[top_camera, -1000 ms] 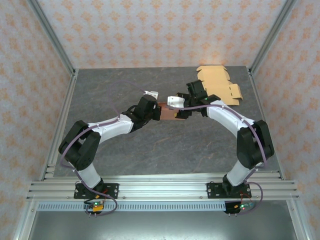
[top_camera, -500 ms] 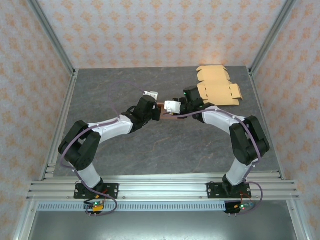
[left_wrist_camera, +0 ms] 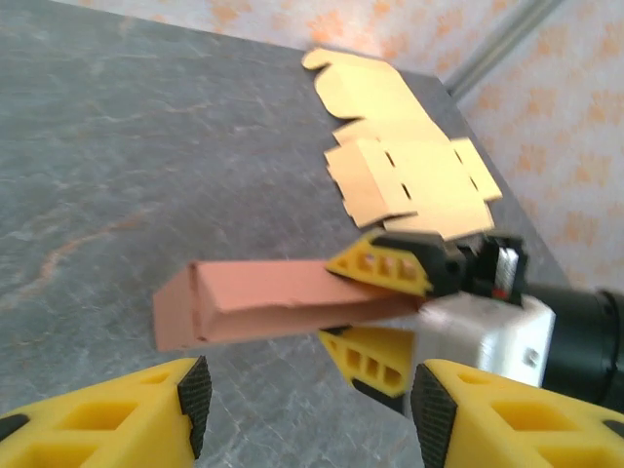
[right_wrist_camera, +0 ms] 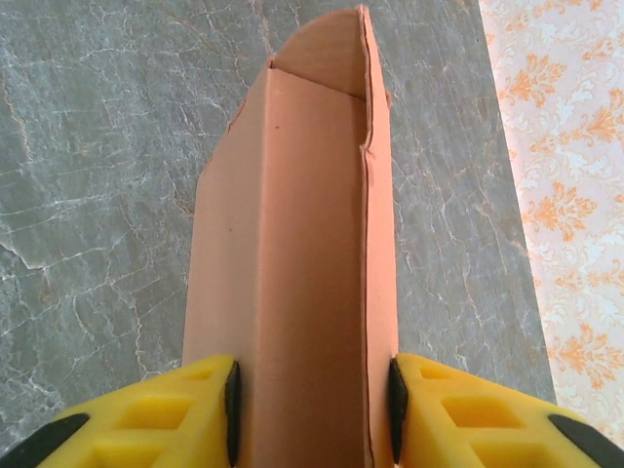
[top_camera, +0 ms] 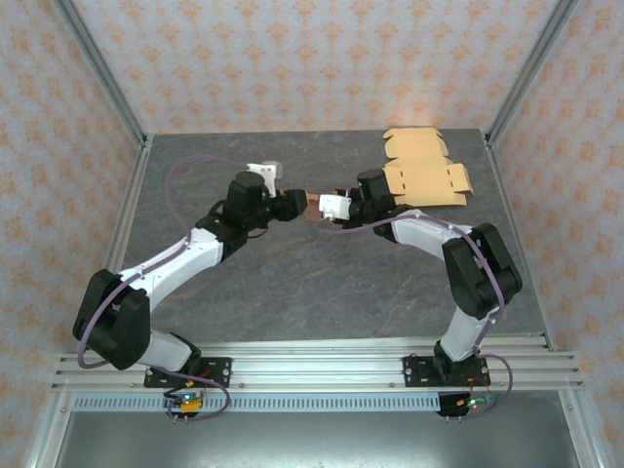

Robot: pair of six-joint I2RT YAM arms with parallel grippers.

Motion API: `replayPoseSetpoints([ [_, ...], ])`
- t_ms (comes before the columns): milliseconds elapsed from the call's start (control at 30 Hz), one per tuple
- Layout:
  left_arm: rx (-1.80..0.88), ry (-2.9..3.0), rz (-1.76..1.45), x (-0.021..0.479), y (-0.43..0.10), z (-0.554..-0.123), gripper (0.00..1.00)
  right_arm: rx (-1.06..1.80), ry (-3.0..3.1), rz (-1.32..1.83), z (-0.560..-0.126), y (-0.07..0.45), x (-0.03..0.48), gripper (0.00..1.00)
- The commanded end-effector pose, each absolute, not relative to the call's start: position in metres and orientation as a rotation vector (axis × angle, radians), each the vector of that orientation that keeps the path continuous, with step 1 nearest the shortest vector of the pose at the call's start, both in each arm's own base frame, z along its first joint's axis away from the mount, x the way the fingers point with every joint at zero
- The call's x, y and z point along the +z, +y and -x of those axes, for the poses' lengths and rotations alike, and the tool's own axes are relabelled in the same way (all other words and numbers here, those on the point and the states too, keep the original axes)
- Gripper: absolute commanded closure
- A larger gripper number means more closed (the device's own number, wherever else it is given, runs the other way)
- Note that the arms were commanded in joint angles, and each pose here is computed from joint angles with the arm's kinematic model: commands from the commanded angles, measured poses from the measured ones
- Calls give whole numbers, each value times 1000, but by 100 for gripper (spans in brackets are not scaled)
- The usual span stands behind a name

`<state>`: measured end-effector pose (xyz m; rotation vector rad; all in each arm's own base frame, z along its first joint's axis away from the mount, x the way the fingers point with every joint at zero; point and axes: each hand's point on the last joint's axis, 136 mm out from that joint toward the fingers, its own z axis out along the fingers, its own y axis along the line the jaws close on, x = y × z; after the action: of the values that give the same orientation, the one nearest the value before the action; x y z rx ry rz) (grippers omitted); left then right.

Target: Fold the paper box

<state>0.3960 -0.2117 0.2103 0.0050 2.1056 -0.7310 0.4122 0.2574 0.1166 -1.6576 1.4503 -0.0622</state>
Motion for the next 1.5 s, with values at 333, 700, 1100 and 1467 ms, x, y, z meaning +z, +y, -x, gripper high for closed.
replayPoseSetpoints([
  [333,-823,2285,93,143,-233,-463,51,137,1619,1724,-394,252,81,59],
  [700,-652,2402,115,79,-222,-438,59,273,1661,1584,-405,246,107,45],
  [1100,-572,2437,114,66,-215,-437,59,516,1646,1637,-369,238,151,39],
  [1467,-533,2465,102,62,-212,-436,58,487,1832,1572,-378,207,99,45],
])
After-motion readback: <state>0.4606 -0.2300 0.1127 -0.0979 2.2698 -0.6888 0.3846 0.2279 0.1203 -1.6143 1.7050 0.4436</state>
